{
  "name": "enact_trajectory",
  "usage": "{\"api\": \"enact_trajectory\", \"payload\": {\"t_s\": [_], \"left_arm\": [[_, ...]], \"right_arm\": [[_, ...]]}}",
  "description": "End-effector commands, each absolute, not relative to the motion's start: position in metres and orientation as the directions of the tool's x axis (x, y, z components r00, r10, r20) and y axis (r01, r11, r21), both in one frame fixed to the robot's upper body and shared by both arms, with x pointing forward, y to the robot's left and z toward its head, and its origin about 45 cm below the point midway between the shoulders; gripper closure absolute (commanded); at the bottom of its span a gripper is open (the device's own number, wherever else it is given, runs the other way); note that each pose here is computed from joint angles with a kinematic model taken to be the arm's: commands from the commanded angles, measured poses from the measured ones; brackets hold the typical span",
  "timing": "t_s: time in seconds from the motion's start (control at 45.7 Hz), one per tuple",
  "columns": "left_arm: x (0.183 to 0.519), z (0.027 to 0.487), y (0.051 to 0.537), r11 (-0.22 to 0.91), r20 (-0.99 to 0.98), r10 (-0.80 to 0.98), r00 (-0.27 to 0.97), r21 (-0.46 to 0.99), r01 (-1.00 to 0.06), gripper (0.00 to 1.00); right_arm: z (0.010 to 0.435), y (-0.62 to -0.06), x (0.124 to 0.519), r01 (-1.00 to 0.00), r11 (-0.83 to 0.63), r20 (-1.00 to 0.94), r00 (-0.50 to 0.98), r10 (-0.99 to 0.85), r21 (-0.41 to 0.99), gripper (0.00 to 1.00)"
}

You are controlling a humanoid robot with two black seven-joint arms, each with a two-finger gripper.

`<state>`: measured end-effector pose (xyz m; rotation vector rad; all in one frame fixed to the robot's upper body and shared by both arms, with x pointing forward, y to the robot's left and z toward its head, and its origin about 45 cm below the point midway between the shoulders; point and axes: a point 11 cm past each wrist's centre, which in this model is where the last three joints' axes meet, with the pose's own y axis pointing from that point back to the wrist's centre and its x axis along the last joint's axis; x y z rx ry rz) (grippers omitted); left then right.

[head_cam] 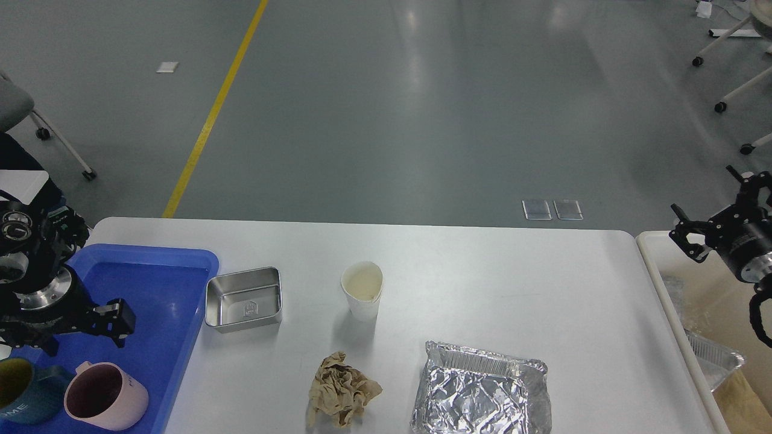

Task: Tidy desktop
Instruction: 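Withdraw the left gripper up and away from the tray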

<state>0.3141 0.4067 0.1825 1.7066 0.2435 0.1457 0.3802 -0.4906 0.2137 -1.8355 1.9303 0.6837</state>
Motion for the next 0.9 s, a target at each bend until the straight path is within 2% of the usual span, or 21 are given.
{"api": "enact_trajectory", "payload": {"t_s": [0.0,0.175,0.503,0.657,0.81,0.876], "left_arm": [[0.326,0.196,0.403,-0.133,-0.004,0.238,0.971,0.990,0.037,0.03],[0.357,0.241,0.396,-0.068,0.115,0.263,0.958,0.993,-0.101,0.03],[0.386,0.307,0.399,0.042,0.280,0.351,0.893,0.948,-0.314,0.03],[0.395,0.333,0.392,0.145,0.316,0.401,0.860,0.905,-0.401,0.03],[0.404,0.352,0.379,0.353,0.254,0.499,0.829,0.813,-0.462,0.03],[0.406,0.355,0.380,0.395,0.234,0.532,0.814,0.782,-0.482,0.03]], "right_arm": [[0.214,-0.490,0.381,-0.997,0.024,-0.587,-0.066,-0.807,0.080,0.00],[0.215,-0.490,0.381,-0.997,0.021,-0.587,-0.062,-0.807,0.076,0.00],[0.219,-0.492,0.381,-0.998,0.014,-0.581,-0.051,-0.812,0.067,0.00],[0.220,-0.490,0.383,-0.998,0.010,-0.583,-0.045,-0.811,0.063,0.00],[0.220,-0.495,0.380,-0.997,0.016,-0.572,-0.054,-0.818,0.071,0.00],[0.222,-0.499,0.378,-0.997,0.019,-0.564,-0.057,-0.824,0.073,0.00]]}}
